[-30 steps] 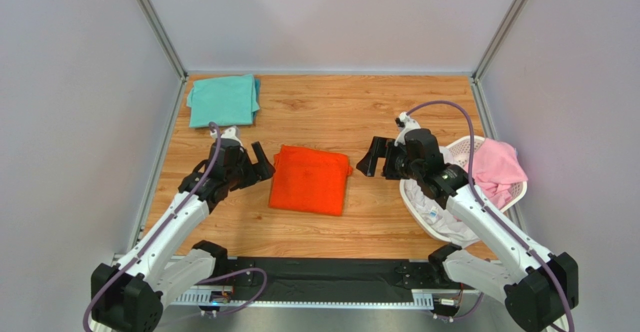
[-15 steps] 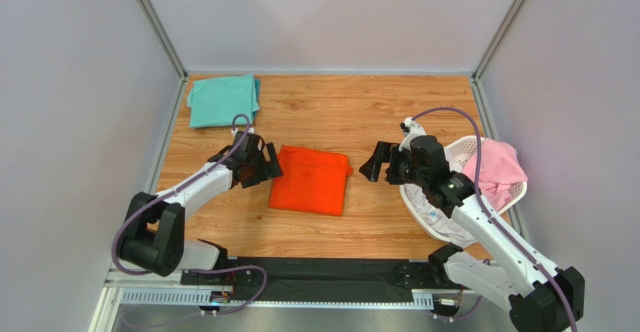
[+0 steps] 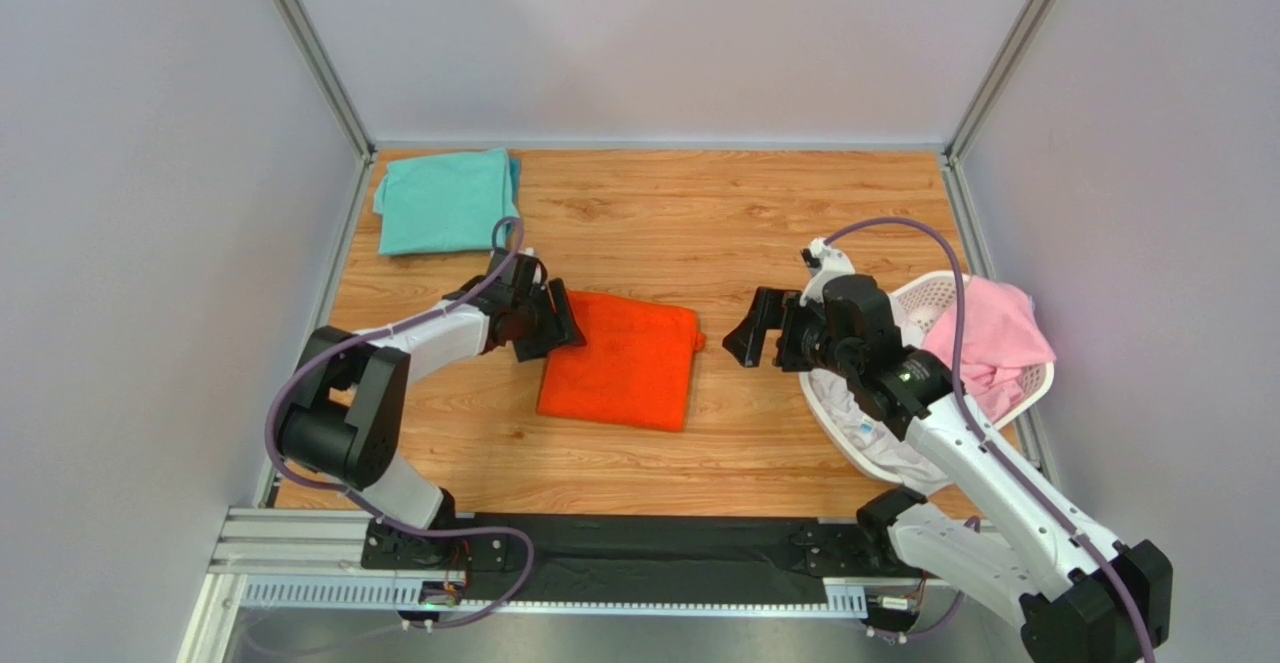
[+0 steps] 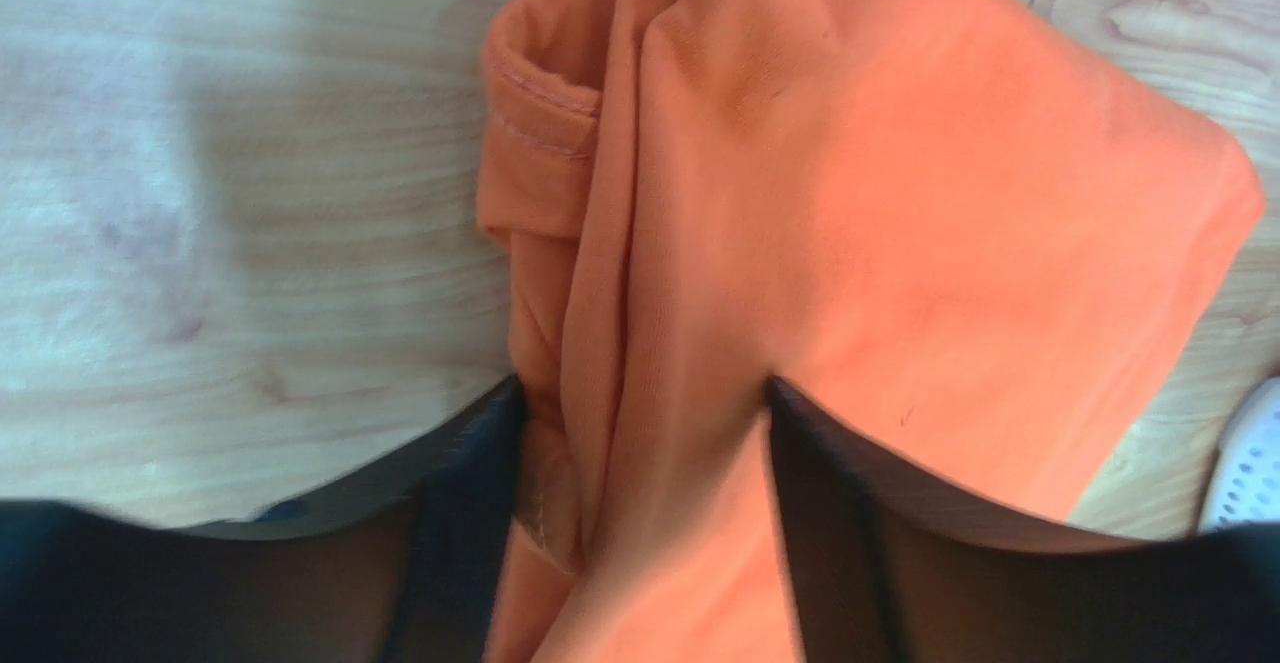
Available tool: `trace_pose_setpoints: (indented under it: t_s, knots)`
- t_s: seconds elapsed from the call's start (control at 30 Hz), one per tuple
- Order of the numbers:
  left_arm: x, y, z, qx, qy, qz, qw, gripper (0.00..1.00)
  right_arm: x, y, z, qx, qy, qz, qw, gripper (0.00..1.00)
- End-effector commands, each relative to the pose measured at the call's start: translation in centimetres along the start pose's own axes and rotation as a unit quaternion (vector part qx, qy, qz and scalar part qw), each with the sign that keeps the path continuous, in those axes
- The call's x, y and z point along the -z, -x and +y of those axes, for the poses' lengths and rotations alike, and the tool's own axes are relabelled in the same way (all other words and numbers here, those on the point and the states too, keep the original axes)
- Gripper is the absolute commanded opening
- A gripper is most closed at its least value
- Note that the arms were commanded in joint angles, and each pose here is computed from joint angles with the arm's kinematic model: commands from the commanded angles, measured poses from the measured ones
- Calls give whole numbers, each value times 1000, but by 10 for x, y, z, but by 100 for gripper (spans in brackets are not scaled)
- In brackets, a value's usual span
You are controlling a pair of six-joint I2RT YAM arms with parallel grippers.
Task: Fold and stack the t-shirts
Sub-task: Neatly place the folded tshirt to the corner
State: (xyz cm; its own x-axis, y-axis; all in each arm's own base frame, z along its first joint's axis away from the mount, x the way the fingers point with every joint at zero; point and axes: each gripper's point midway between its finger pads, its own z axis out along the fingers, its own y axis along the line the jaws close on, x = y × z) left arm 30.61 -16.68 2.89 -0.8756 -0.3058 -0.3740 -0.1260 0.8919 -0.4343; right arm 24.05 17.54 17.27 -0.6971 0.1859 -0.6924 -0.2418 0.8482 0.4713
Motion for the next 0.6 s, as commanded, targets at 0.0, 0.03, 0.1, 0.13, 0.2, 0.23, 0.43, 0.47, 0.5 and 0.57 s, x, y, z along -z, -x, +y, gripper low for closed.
trace_pose_setpoints:
  t_s: [0.0, 0.03, 0.1, 0.13, 0.2, 0.23, 0.43, 0.47, 0.5, 0.57]
  knots:
    - [-11, -9, -2, -12, 6, 21, 1000, 62, 5, 8, -3, 20, -8, -23, 1000, 100]
    - [-12, -10, -2, -13, 11, 22, 1000, 56, 5, 8, -3, 21, -10, -23, 999, 100]
    - [-14, -13, -4, -22, 26, 31, 999, 42, 5, 8, -9, 23, -25, -24, 999, 100]
    - [-15, -14, -2, -26, 40, 30, 998, 37, 5, 8, -12, 21, -31, -24, 999, 100]
    - [-14, -17, -4, -39, 61, 32, 997, 28, 4, 5, -15, 24, -38, -22, 999, 100]
    - [-14, -13, -3, -43, 75, 23, 996, 22, 3, 5, -17, 23, -41, -22, 999, 100]
    - [-8, 3, 0, -52, 120, -1, 991, 0, 4, 8, -21, 43, -50, -29, 997, 100]
    - [-5, 5, 3, -53, 134, -3, 990, 0, 4, 11, -26, 46, -65, -35, 996, 100]
    - [-2, 11, 4, -59, 143, -11, 988, 0, 5, 12, -27, 48, -68, -38, 996, 100]
    - [5, 30, 3, -67, 168, -37, 983, 0, 5, 13, -29, 58, -72, -39, 995, 100]
